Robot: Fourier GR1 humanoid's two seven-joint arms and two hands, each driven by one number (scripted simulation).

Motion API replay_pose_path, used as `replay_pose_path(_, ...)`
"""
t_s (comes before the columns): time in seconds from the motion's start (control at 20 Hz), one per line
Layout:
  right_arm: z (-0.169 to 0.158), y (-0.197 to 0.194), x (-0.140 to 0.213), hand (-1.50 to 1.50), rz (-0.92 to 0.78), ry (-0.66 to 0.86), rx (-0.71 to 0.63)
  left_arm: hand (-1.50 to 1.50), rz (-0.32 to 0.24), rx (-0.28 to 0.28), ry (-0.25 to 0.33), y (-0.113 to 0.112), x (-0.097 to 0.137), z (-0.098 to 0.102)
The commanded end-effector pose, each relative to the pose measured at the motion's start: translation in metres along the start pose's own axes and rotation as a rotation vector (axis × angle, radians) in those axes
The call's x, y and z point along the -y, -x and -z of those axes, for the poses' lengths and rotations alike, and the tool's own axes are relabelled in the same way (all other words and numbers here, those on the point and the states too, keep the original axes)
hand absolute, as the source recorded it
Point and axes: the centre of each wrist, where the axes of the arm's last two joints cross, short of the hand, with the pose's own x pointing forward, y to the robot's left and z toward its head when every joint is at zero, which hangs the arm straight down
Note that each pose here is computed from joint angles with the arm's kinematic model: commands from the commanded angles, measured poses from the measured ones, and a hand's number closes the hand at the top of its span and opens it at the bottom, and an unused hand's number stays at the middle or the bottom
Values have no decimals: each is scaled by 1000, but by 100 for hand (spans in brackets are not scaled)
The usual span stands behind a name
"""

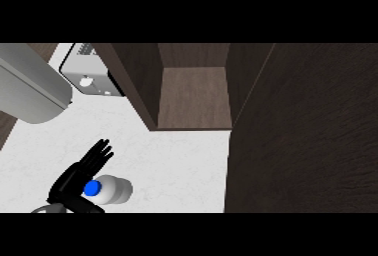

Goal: Pick up the bottled water, place it into the cabinet and close the cabinet

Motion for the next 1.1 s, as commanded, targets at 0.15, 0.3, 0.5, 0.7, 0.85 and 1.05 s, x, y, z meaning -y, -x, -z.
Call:
replay_pose_path(0.15,-3,4,15,-150,-2,-5,1,-150,-68,37,53,25,0,-3)
replay_pose_path(0.3,-5,8,8,-150,17,-13,1,-150,-92,33,70,29,25,28)
replay_pose_path(0.5,26,-1,5,-150,4,-8,29,-150,-108,52,116,27,34,40)
replay_pose_path(0.7,11,17,11,-150,2,-9,0,-150,-199,26,141,39,27,21)
replay_pose_path(0.85,14,0,2,-150,3,0,-4,-150,-245,-9,176,47,39,24)
replay_pose_path(1.05,18,14,1,-150,16,-10,-7,-150,-243,-1,178,36,40,38)
